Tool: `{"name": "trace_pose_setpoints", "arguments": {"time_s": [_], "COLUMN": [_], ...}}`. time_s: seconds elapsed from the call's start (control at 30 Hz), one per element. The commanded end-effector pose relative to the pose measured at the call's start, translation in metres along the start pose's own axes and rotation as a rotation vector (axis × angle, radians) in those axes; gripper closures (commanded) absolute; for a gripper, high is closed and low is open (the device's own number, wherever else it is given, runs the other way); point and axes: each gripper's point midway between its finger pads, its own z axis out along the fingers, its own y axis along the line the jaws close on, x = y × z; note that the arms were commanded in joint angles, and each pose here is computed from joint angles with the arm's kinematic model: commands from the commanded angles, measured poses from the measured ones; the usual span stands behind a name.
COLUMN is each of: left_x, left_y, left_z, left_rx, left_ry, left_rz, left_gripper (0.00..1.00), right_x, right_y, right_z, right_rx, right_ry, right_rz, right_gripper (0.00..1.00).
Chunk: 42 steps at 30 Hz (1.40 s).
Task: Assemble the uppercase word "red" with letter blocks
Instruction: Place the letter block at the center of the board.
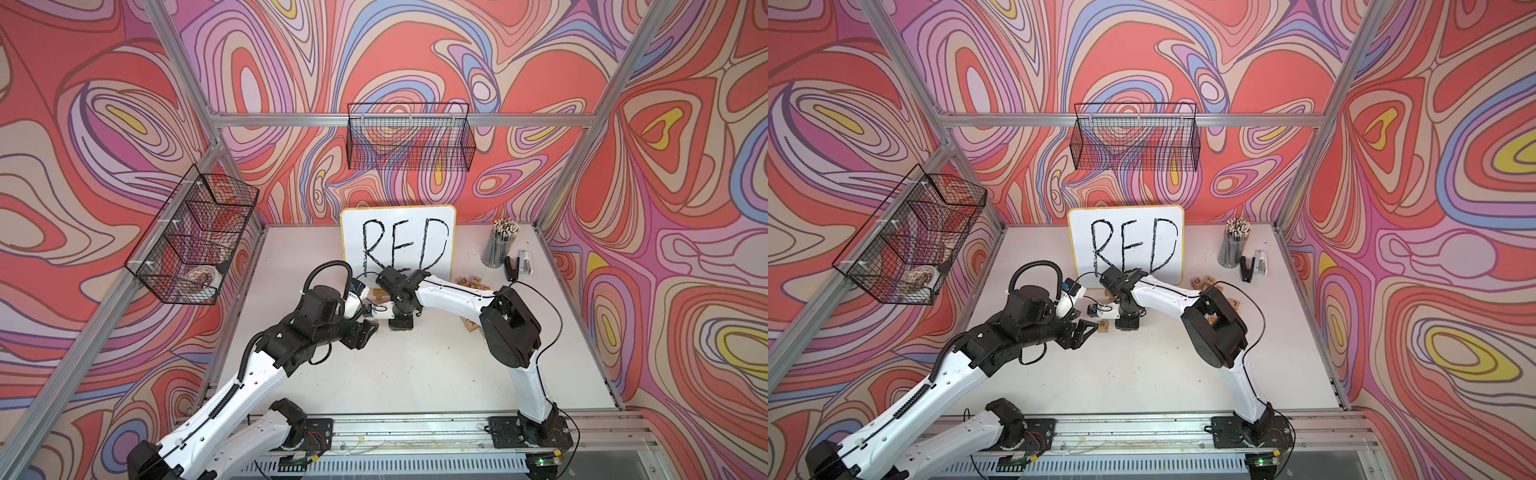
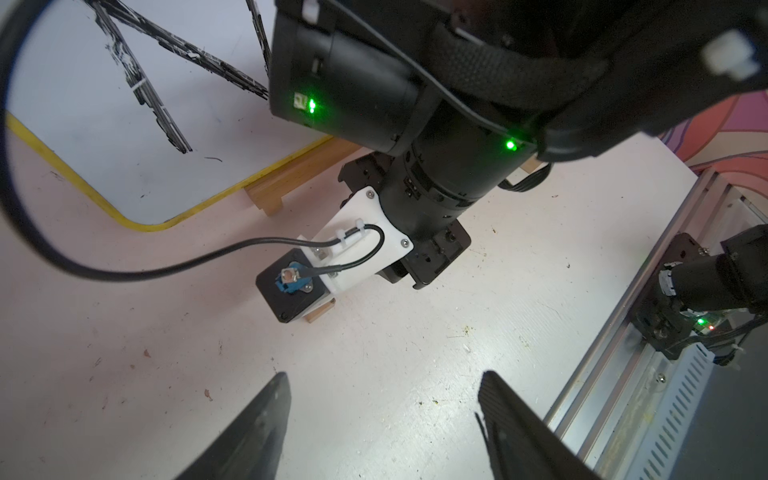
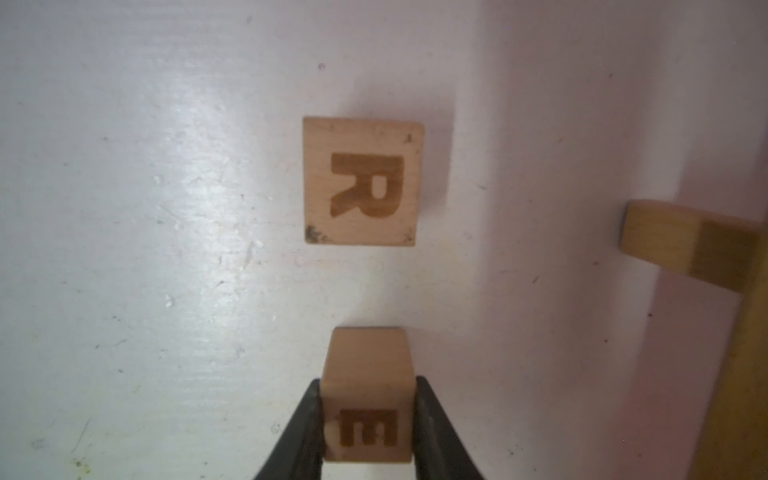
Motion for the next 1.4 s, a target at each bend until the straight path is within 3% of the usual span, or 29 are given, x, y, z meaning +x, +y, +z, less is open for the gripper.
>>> {"name": "trace_pose_setpoints", "arguments": {"time_s": [0.0,0.7,1.37], "left_x": [0.008,0.008,0.007], "left_y": [0.000,-0.001,-0.001], "left_z": [0.001,0.000,-0.001], "left_rx": [-0.005,0.000,0.000], "left_ry": [0.023,0.018,0.016], "left_rz": [-0.003,-0.002,0.000], "left_gripper": [0.25,0.26,0.26], "right_x": [0.011,0.005,-0.005], "right_y": [0.008,0.006,0.002], "right_z": [0.012,0.000,-0.015], "right_rx": [-0.018,0.008,0.033], "right_ry": [0.044,0.004,-0.047], "right_rz": [0.002,0.004,-0.004], "right_gripper": [0.73,0.59,0.58]}}
